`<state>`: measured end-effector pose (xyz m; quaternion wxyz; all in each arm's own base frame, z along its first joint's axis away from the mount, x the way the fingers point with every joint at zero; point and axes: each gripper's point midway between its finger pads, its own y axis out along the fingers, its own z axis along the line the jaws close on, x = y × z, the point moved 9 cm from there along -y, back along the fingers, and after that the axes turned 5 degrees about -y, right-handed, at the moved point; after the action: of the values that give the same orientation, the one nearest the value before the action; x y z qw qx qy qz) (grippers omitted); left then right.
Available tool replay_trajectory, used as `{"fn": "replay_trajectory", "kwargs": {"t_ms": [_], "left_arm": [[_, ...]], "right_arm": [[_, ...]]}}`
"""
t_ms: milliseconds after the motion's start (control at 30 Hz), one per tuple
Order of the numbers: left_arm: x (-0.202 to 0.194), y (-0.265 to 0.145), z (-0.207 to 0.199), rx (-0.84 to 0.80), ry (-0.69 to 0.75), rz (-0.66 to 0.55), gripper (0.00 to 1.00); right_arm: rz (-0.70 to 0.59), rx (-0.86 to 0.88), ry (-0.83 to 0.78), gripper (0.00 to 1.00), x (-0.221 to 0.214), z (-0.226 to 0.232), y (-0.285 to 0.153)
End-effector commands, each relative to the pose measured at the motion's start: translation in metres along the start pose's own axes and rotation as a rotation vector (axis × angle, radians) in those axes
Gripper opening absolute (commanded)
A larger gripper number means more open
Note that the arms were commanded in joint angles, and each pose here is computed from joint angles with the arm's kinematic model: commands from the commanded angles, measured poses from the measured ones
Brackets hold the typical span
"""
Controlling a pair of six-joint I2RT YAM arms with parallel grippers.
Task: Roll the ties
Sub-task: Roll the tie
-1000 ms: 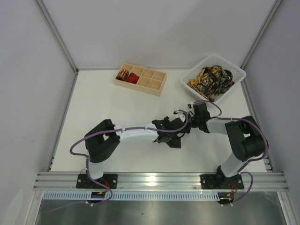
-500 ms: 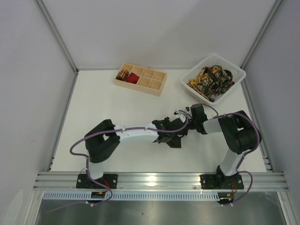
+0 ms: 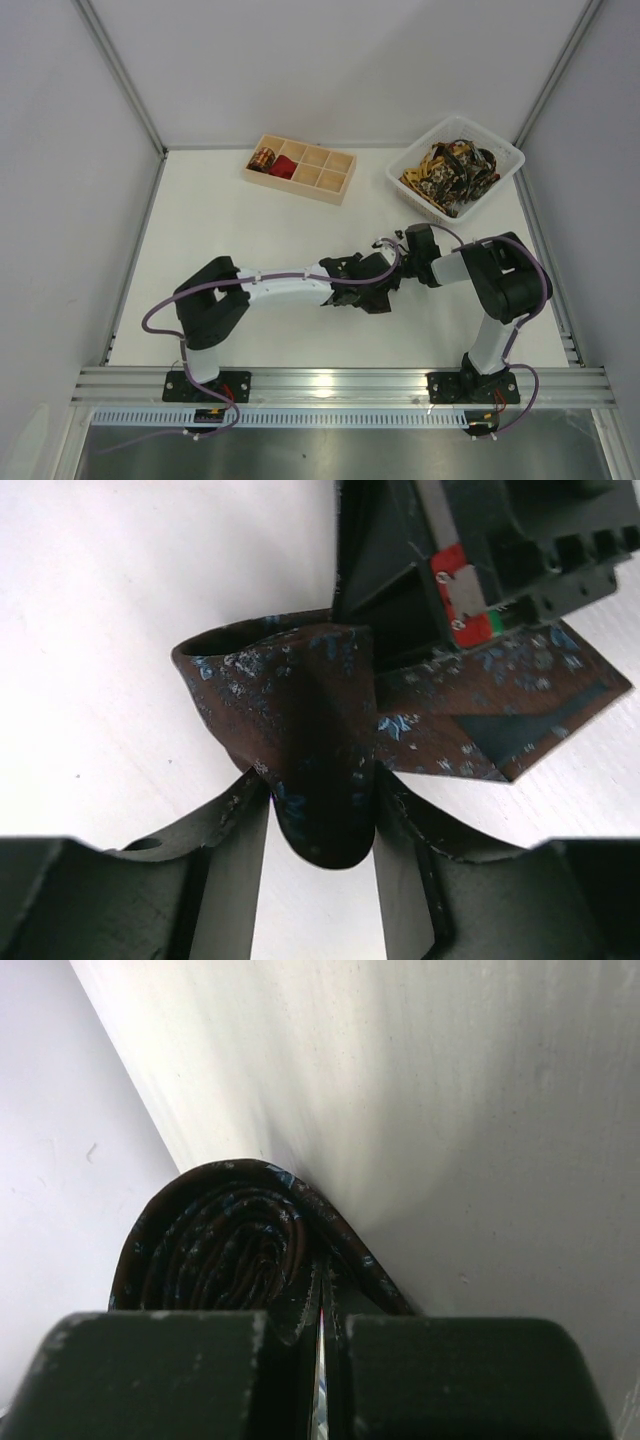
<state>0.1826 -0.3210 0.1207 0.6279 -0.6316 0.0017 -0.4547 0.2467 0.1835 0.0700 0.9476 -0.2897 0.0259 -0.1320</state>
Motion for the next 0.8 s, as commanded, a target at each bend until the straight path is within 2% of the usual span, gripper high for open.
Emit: {"fn": "replay_trajectory", "kwargs": {"t_ms": [0,233,600,767], "left_arm": [[0.003,-0.011,-0.016,-0.158,-0.005,-0.023,0.48],[-0.007,-0.009,-0.018,-0.223,-0.001,-0.036,0.55],[-0.006,-0.003,-0.010,-0.249,-0.032,-0.042,0.56],[0.000,-0.006,-0.005,-0.256,-0.032,-0.054,0.56]], "right_arm": [[-0.014,0.031,-0.043,0.00,0.001,0.004,0.002],[-0.004,0.013,-0.054,0.00,0.000,0.006,-0.001],[-0.007,-0.100,-0.147,0.00,0.004,0.016,-0.018],[-0.008,-0.113,-0.142,0.00,0.009,0.015,-0.029]]}}
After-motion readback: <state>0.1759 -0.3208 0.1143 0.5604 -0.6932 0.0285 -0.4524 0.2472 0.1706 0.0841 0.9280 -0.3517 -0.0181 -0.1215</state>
